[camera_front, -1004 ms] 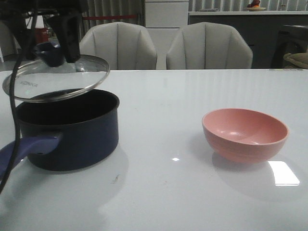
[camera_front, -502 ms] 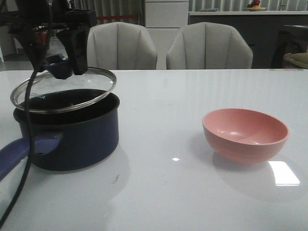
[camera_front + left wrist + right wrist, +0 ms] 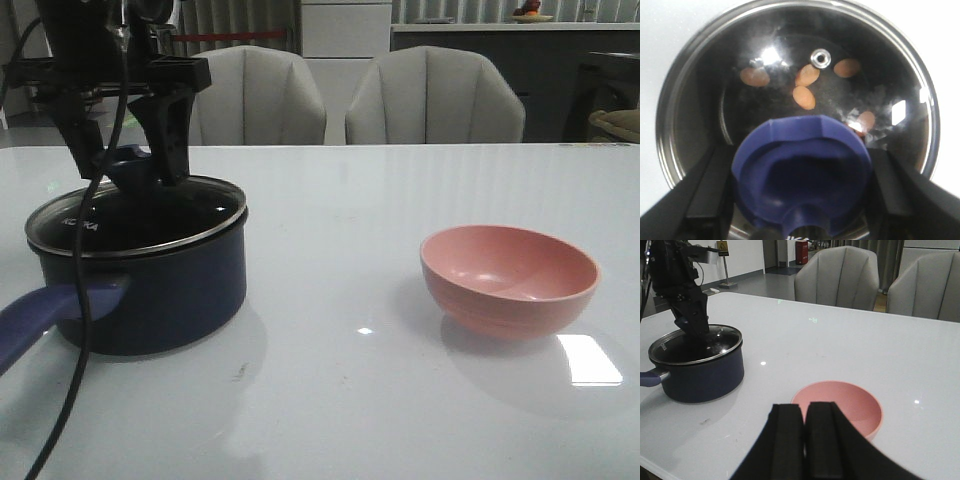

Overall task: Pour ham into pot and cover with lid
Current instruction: 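Carry the glass lid with the left gripper over the saucepan and lower it, then release the purple knob and raise the left gripper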

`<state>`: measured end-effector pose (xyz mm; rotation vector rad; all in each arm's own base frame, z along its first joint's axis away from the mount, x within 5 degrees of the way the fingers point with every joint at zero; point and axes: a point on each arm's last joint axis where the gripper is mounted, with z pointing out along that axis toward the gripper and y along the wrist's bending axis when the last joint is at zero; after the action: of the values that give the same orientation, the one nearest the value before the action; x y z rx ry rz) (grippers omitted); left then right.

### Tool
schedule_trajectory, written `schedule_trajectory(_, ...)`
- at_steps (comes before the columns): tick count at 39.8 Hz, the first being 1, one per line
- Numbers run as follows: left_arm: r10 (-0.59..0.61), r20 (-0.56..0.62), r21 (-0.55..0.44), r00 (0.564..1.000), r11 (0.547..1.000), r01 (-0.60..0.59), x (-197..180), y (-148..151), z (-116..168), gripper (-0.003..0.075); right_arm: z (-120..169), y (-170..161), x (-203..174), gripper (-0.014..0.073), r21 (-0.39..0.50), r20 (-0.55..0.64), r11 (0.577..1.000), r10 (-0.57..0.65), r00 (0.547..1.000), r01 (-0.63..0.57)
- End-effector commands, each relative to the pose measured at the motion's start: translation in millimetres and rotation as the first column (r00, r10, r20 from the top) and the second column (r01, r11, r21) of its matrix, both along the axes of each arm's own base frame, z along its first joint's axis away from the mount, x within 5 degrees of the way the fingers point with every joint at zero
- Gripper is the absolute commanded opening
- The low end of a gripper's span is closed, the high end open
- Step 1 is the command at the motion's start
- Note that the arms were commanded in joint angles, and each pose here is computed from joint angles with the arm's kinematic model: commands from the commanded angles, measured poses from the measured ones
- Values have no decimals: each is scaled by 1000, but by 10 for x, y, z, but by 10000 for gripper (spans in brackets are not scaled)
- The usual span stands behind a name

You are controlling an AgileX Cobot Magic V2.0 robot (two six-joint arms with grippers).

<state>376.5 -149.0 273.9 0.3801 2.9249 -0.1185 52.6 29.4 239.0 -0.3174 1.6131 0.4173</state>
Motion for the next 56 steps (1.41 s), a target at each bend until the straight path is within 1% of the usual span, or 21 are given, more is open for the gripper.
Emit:
schedule_trajectory(1, -4, 55, -29, 998, 1000, 6, -86, -8, 280, 332, 148, -25, 10, 161, 36, 76, 999, -31, 997, 28)
schedule_trajectory(8, -4, 49, -26, 999, 1000, 6, -92, -6, 278, 524, 148, -25, 10, 161, 36, 76, 999, -31, 997, 28)
schedule_trajectory(10, -5, 44, -25, 999, 1000, 6, -95, -5, 277, 545, 148, -25, 10, 161, 36, 76, 999, -31, 997, 28)
schedule_trajectory(16, -4, 78, -38, 997, 999, 7, -79, -11, 386, 544, 148, -25, 10, 161, 36, 76, 999, -31, 997, 28)
schedule_trajectory(23, 0, 160, -76, 987, 997, 12, -149, 11, 698, 544, 148, -25, 10, 161, 36, 76, 999, -31, 997, 28)
schedule_trajectory(25, 2, 193, -78, 981, 997, 13, -207, 44, 814, 544, 148, -25, 10, 161, 36, 76, 999, -31, 997, 28)
schedule_trajectory(29, 2, 261, -49, 965, 999, 11, -341, 146, 1003, 544, 148, -25, 10, 161, 36, 76, 999, -31, 997, 28)
schedule_trajectory(34, 20, 369, -81, 929, 997, 11, -621, 270, 1226, 544, 148, -25, 10, 161, 36, 76, 999, -31, 997, 28)
schedule_trajectory(37, 28, 416, -108, 909, 994, 19, -802, 335, 1283, 544, 148, -25, 10, 161, 36, 76, 999, -31, 997, 28)
schedule_trajectory(42, 50, 472, -170, 880, 985, 35, -1144, 439, 1273, 544, 148, -25, 10, 161, 36, 76, 999, -31, 997, 28)
schedule_trajectory(45, 70, 488, -216, 870, 975, 42, -1351, 493, 1196, 544, 148, -25, 10, 161, 36, 76, 999, -31, 997, 28)
schedule_trajectory(47, 76, 498, -224, 864, 974, 43, -1476, 542, 1102, 544, 148, -25, 10, 161, 36, 76, 999, -31, 997, 28)
schedule_trajectory(49, 82, 517, -232, 852, 972, 47, -1608, 595, 1065, 544, 148, -25, 10, 161, 36, 76, 999, -31, 997, 28)
schedule_trajectory(50, 85, 523, -234, 848, 971, 47, -1682, 625, 995, 544, 148, -25, 10, 161, 36, 76, 999, -31, 997, 28)
schedule_trajectory(53, 99, 566, -252, 819, 966, 57, -1900, 714, 924, 544, 148, -25, 10, 161, 36, 76, 999, -31, 997, 28)
schedule_trajectory(56, 133, 601, -301, 788, 951, 69, -2128, 788, 821, 544, 148, -25, 10, 161, 36, 76, 999, -31, 997, 28)
